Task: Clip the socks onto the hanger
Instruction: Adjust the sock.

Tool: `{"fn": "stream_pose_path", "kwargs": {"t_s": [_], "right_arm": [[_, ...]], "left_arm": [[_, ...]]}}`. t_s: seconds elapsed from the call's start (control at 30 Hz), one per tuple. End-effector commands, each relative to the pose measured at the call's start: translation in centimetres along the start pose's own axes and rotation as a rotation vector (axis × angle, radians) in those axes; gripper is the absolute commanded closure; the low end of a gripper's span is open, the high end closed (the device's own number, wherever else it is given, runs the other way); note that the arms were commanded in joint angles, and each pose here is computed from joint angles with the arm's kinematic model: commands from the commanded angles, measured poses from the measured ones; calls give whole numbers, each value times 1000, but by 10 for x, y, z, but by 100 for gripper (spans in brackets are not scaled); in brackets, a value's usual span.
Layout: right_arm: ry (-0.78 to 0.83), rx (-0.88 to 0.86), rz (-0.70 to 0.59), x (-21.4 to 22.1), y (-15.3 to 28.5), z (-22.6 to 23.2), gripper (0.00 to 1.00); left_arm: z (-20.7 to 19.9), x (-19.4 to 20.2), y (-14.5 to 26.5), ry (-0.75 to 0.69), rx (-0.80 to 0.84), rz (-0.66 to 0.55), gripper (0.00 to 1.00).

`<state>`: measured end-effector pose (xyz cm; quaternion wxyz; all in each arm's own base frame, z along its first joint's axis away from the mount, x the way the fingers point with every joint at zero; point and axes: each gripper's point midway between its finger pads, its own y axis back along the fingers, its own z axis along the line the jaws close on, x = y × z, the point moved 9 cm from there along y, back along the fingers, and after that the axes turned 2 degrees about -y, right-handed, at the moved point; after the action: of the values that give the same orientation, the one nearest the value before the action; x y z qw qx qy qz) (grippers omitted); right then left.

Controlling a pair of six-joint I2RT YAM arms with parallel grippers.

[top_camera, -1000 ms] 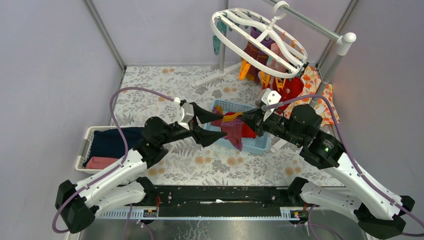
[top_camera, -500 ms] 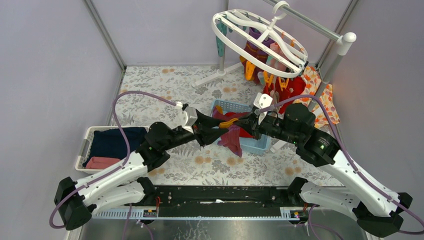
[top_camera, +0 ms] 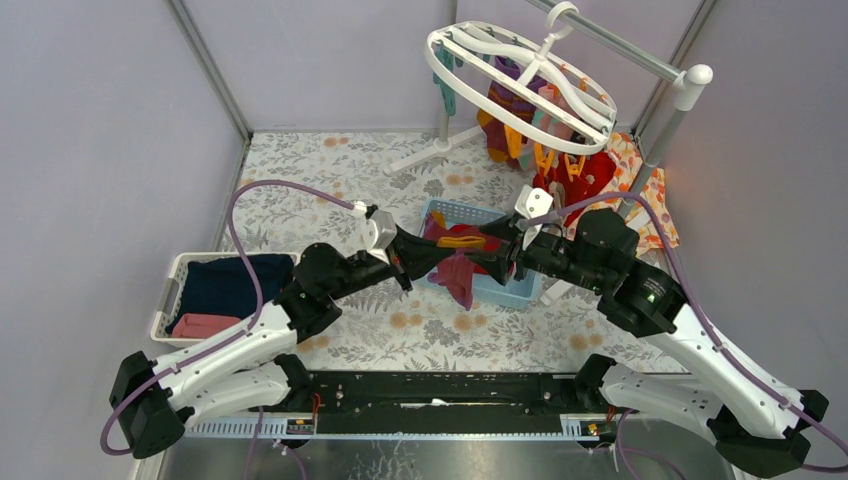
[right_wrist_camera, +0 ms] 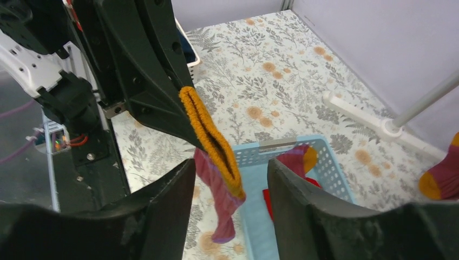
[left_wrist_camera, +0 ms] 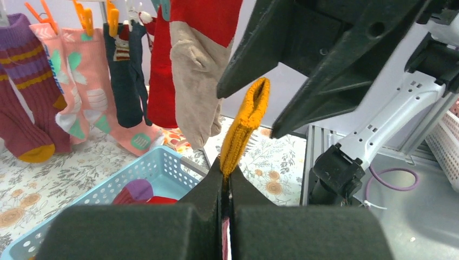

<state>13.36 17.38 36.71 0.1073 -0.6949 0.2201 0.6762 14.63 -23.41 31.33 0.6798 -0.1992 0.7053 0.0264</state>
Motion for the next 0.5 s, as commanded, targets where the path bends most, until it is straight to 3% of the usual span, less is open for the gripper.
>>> {"fn": "stream_pose_path", "kwargs": {"t_s": [0.0,0.1,0.27,0.3,0.33,0.47], "right_arm": [[0,49,-99,-17,14,-1,33],[-2,70,-135,-19,28,1,22],[-9,65,-137,-6,40,6,17],[-14,53,-131,-2,39,8,13],[-20,41,-123,3,37,9,2],[-37,-8,-98,17,25,12,0]], "left_arm": [[1,-12,2,13,-57,-73,100],[2,-13,6,88,-127,-97,100],[6,-11,7,317,-260,-129,100],[7,-9,6,365,-290,-124,100],[8,-9,4,413,-316,-115,100],[9,-14,-9,537,-427,-100,100]]}}
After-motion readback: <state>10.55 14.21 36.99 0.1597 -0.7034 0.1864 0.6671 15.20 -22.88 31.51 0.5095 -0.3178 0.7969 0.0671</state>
